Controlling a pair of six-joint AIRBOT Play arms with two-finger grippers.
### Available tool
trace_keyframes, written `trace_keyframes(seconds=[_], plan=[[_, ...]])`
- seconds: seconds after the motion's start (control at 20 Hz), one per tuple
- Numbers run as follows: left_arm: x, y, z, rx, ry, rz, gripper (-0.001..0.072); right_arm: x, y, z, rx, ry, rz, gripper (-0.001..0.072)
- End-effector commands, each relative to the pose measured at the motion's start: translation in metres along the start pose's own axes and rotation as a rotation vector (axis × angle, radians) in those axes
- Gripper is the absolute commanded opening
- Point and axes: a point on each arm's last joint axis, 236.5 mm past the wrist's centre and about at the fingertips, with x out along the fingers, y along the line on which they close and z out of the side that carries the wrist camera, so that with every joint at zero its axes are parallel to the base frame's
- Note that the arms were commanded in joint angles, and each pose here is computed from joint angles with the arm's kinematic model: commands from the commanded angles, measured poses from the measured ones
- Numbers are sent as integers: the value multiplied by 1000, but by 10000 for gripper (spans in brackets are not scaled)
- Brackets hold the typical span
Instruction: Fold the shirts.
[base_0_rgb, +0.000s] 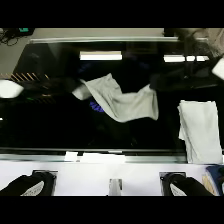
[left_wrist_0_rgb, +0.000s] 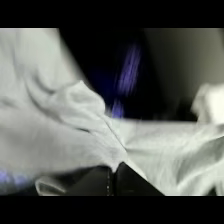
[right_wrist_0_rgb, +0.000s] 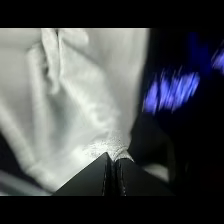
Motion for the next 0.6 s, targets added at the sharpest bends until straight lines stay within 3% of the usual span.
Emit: trace_keyframes(seconds=[0.0, 0.15, 0.25, 0.4, 0.55], plan=[[-178, -95, 152, 285, -553, 41, 39, -113, -7, 118, -81, -522, -138, 28], [-327, -187, 203, 436, -972, 49, 39, -252, -6, 162, -71, -911, -243, 28], [-367, -222, 196, 502, -1052, 40, 39, -310, 0, 152, -85, -1033, -263, 28], [-359, -219, 178, 546, -967, 102, 39, -356, -12, 124, -86, -1075, -360, 27], [-324, -189, 162, 466, -791, 138, 39, -364, -15, 99, -60, -1029, -369, 27]])
